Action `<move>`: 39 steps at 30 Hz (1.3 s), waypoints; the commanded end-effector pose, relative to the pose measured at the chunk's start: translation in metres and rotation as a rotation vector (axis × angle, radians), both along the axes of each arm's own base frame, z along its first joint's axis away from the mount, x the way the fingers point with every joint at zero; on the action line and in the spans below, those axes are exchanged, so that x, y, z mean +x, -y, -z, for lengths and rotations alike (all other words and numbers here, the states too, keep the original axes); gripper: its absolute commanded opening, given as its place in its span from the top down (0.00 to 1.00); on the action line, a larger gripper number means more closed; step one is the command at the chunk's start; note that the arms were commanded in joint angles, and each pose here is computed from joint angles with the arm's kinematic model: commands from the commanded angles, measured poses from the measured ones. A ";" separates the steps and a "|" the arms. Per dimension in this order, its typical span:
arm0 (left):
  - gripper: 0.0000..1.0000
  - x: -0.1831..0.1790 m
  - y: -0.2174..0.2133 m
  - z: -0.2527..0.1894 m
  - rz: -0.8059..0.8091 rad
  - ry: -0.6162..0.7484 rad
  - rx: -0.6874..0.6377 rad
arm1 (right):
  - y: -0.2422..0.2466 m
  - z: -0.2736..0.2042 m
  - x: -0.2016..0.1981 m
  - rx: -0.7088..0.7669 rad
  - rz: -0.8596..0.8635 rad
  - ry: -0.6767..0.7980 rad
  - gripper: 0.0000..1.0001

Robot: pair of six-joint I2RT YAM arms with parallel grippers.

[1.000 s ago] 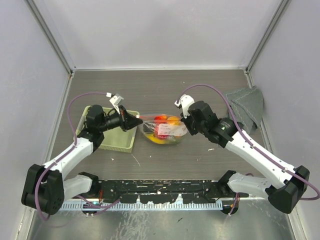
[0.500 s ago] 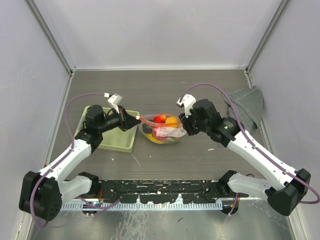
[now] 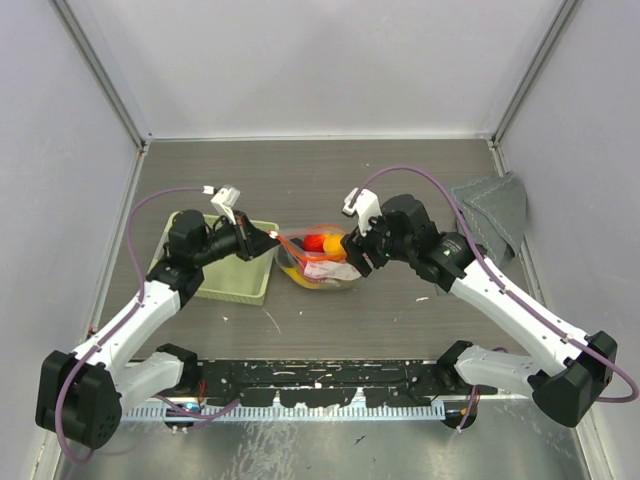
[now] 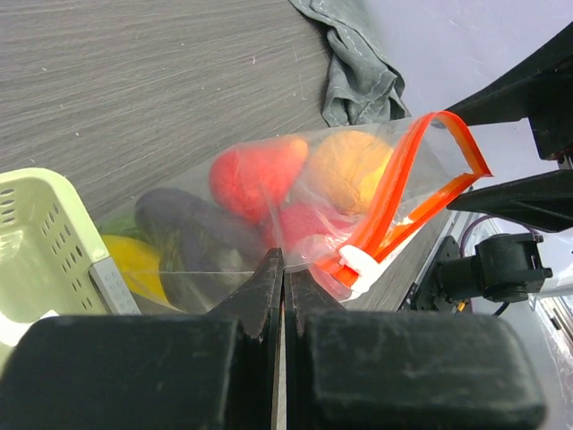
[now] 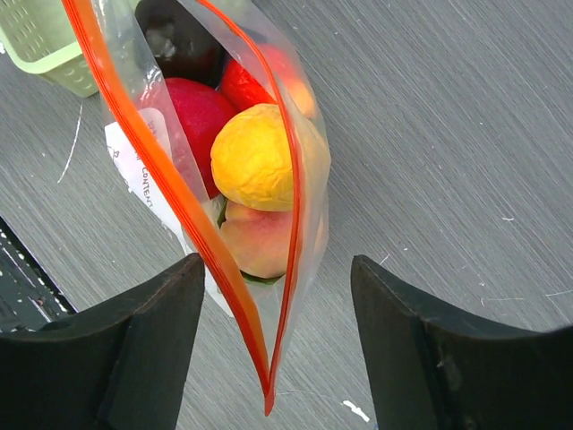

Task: Place the food in the zip-top bag and seal the zipper
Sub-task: Adjust the zipper food storage bag at the center of the board.

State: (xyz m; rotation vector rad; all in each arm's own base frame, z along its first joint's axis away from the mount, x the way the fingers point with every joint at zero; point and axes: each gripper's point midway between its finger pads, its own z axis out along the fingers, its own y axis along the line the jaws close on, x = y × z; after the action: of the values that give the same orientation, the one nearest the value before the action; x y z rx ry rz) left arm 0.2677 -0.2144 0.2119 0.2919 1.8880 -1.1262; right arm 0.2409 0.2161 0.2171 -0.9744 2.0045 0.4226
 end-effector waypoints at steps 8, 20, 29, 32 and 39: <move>1.00 0.006 0.000 -0.032 -0.022 0.064 -0.024 | 0.005 -0.011 0.015 0.015 0.072 0.086 0.74; 0.63 0.005 0.004 -0.030 0.049 0.212 -0.014 | 0.005 -0.015 0.010 0.099 0.068 0.038 0.99; 0.39 -0.001 0.012 -0.030 0.162 0.395 0.011 | 0.000 -0.015 0.005 0.123 0.032 0.016 0.99; 0.39 0.001 0.015 -0.029 0.181 0.422 0.003 | 0.000 -0.016 0.004 0.131 0.028 0.019 0.99; 0.46 0.011 0.017 -0.016 0.174 0.389 0.007 | 0.001 -0.019 0.005 0.148 0.031 0.020 0.99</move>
State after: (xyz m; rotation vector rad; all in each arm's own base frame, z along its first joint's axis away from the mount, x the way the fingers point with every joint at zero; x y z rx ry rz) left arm 0.2720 -0.2294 0.2129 0.6026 1.6474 -1.1037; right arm 0.2421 0.2101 0.2093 -0.8878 2.0380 0.4898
